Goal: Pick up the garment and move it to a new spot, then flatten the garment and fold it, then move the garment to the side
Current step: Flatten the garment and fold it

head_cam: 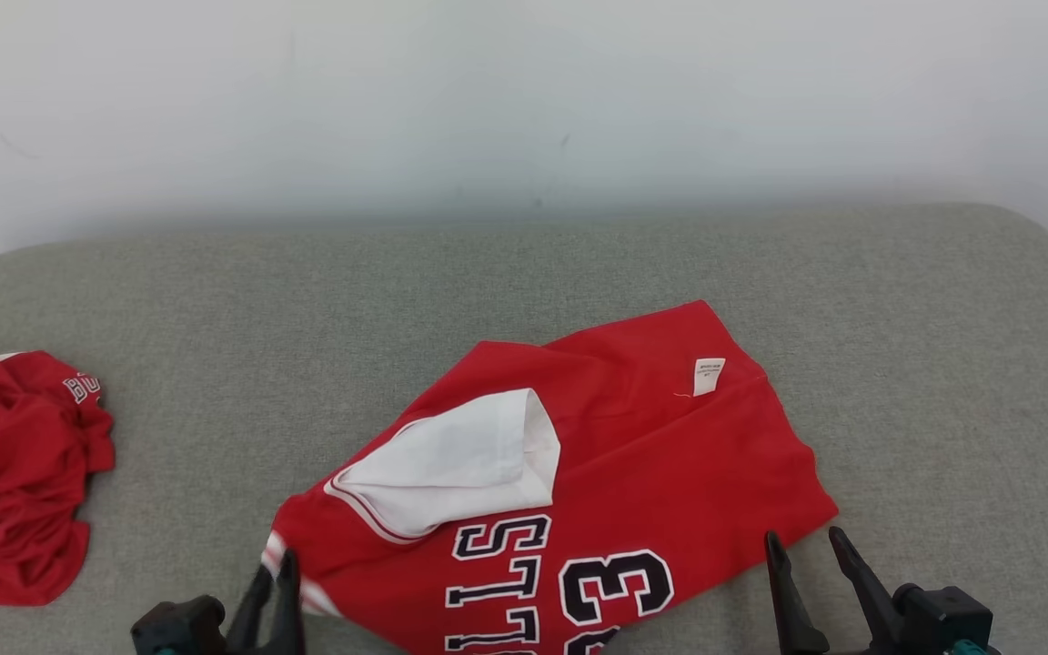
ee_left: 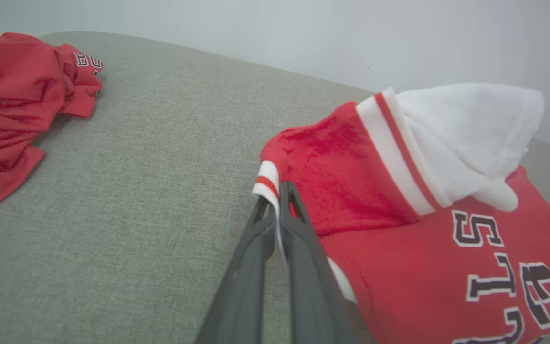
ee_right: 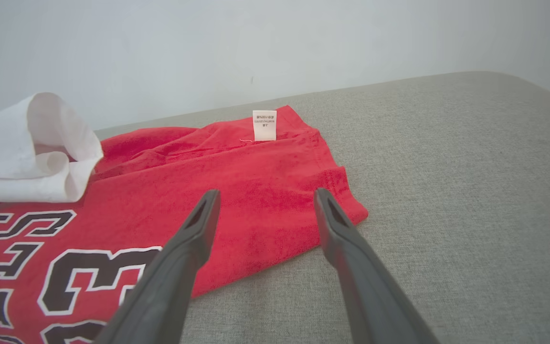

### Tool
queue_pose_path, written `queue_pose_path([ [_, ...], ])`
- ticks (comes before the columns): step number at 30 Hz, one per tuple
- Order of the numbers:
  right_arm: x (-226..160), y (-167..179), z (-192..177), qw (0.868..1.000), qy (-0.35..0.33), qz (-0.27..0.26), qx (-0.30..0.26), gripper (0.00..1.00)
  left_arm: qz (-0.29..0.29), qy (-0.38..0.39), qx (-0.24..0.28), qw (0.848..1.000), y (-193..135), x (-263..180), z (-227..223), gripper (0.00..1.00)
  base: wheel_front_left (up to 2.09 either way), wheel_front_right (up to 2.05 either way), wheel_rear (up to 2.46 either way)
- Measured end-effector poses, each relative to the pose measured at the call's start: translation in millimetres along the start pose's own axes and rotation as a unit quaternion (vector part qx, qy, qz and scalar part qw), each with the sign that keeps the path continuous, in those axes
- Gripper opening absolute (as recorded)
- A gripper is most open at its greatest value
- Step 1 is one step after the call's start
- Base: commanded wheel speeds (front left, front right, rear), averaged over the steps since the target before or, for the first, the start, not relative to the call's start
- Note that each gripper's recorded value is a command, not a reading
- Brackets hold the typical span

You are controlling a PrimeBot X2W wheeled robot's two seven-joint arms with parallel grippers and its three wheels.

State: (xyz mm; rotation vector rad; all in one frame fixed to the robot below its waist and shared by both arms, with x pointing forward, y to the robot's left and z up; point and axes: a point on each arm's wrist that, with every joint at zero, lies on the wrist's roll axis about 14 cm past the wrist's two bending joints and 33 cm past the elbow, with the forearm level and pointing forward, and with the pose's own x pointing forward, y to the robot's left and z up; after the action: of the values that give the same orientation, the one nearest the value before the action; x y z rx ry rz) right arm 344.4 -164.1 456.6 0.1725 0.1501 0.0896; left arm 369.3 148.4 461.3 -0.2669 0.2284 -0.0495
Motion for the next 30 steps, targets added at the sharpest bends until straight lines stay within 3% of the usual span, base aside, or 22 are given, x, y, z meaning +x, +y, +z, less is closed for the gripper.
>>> queue_pose_path([
  [7, -0.1, 1.6, 0.0, 1.000, -0.001, 0.002, 0.001, 1.00, 0.005, -0.045, 0.020, 0.999, 5.1, 2.3, 20.0, 1.00, 0.00, 0.00, 0.00],
  [11, -0.6, -0.6, -0.4, 1.000, -0.001, -0.001, 0.002, 1.00, -0.073, -0.087, 0.067, 0.991, -27.7, 2.4, 42.5, 1.00, 0.00, 0.00, 0.00],
  [16, -0.4, -0.7, -1.3, 1.000, -0.001, -0.002, 0.005, 1.00, -0.151, -0.028, 0.092, 0.984, -68.0, 0.4, 21.3, 1.00, 0.00, 0.00, 0.00],
  [24, 2.0, 2.6, -3.7, 1.000, 0.003, 0.003, 0.008, 1.00, -0.197, 0.014, 0.171, 0.965, -97.7, 33.7, 16.0, 1.00, 0.00, 0.00, 0.00],
  [25, 1.7, 1.9, -4.2, 1.000, 0.004, 0.002, 0.009, 1.00, -0.201, 0.018, 0.174, 0.964, -101.8, 37.8, 15.4, 0.88, 0.00, 0.00, 0.00],
  [27, 1.2, 0.3, -3.6, 1.000, 0.001, -0.001, 0.012, 1.00, -0.204, 0.044, 0.182, 0.961, -104.2, 44.9, 4.7, 0.50, 0.00, 0.00, 0.00],
  [29, 0.5, -3.4, -1.9, 1.000, -0.002, -0.007, 0.012, 1.00, -0.204, 0.069, 0.183, 0.959, -105.2, 50.1, -6.1, 0.36, 0.00, 0.00, 0.00],
  [30, -0.4, -5.8, -1.7, 1.000, -0.003, -0.011, 0.013, 1.00, -0.203, 0.075, 0.183, 0.959, -105.3, 53.1, -8.7, 0.34, 0.00, 0.00, 0.00],
])
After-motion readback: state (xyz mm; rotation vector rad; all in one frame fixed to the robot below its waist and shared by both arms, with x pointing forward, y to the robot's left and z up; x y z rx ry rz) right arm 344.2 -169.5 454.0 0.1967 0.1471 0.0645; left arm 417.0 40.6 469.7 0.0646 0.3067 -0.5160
